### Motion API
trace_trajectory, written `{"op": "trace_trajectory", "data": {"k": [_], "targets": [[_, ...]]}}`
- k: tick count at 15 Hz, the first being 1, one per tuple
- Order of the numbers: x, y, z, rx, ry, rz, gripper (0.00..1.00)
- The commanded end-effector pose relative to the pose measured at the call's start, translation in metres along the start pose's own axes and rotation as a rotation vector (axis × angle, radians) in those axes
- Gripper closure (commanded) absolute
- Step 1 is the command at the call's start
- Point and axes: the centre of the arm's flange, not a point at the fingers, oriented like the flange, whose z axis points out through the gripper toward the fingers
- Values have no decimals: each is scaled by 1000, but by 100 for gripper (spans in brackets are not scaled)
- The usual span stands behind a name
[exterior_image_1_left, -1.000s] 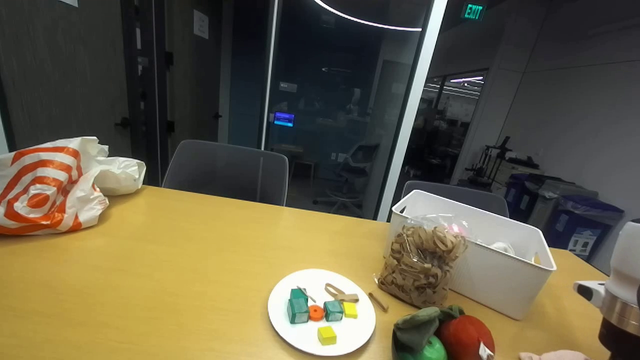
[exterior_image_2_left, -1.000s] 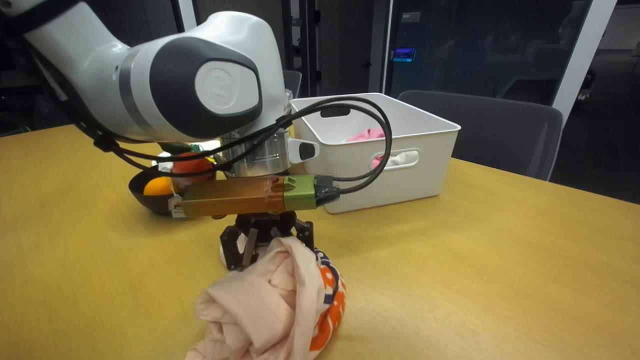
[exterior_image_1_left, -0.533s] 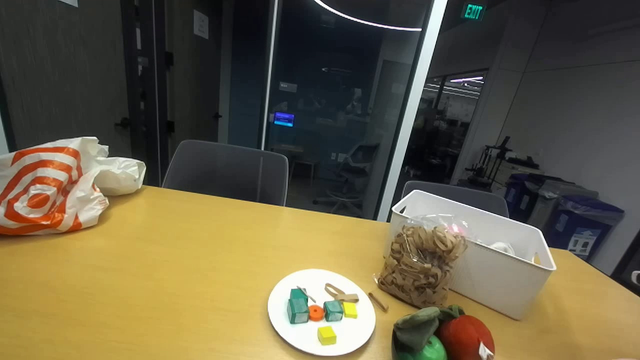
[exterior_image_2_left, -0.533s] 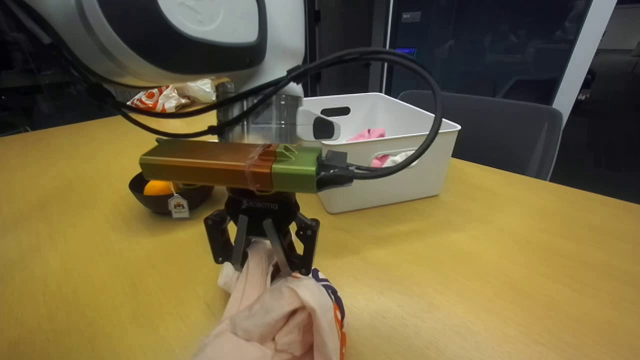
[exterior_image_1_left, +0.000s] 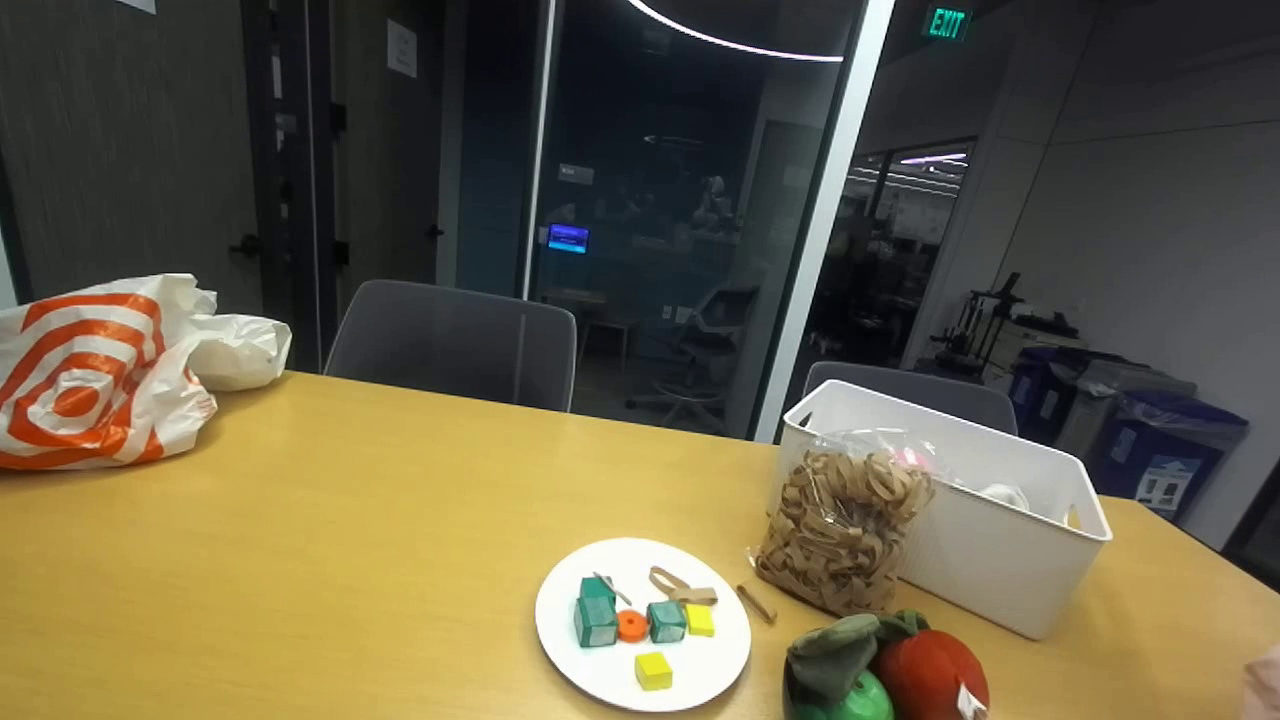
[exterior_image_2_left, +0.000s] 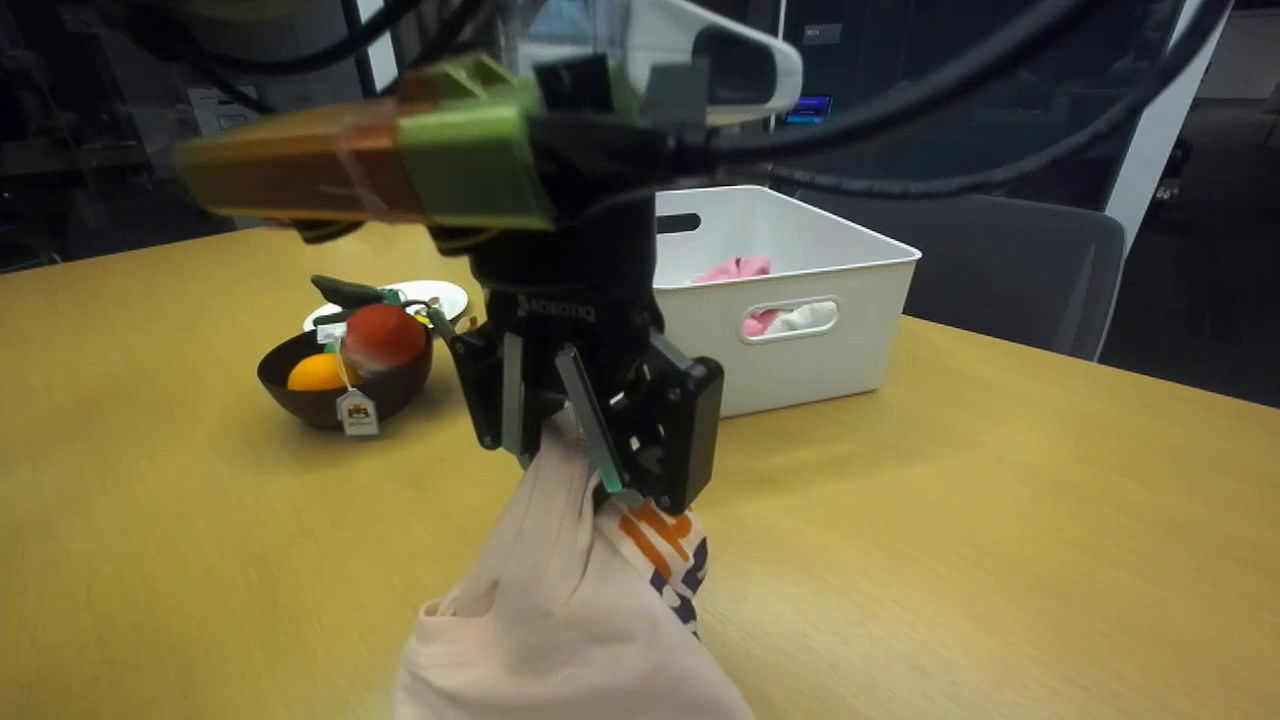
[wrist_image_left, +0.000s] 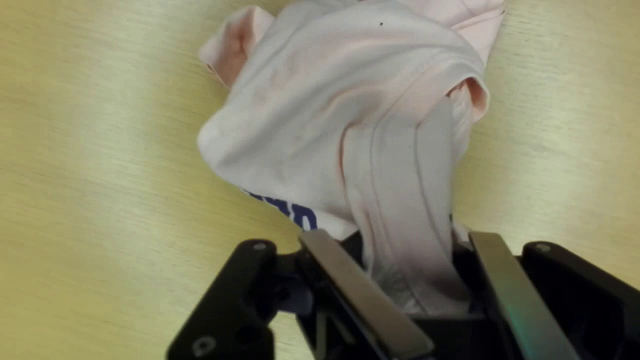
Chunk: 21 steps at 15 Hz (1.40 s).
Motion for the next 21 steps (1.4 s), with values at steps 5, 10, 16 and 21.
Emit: {"op": "trace_trajectory", "data": {"k": [5, 10, 16, 21], "targets": [[-20, 33, -14, -169, 66, 344, 86], [-3, 45, 3, -352, 73, 509, 90], [-41, 94, 29, -456, 12, 806, 92], [-97, 156, 42, -515, -14, 1057, 93]]}}
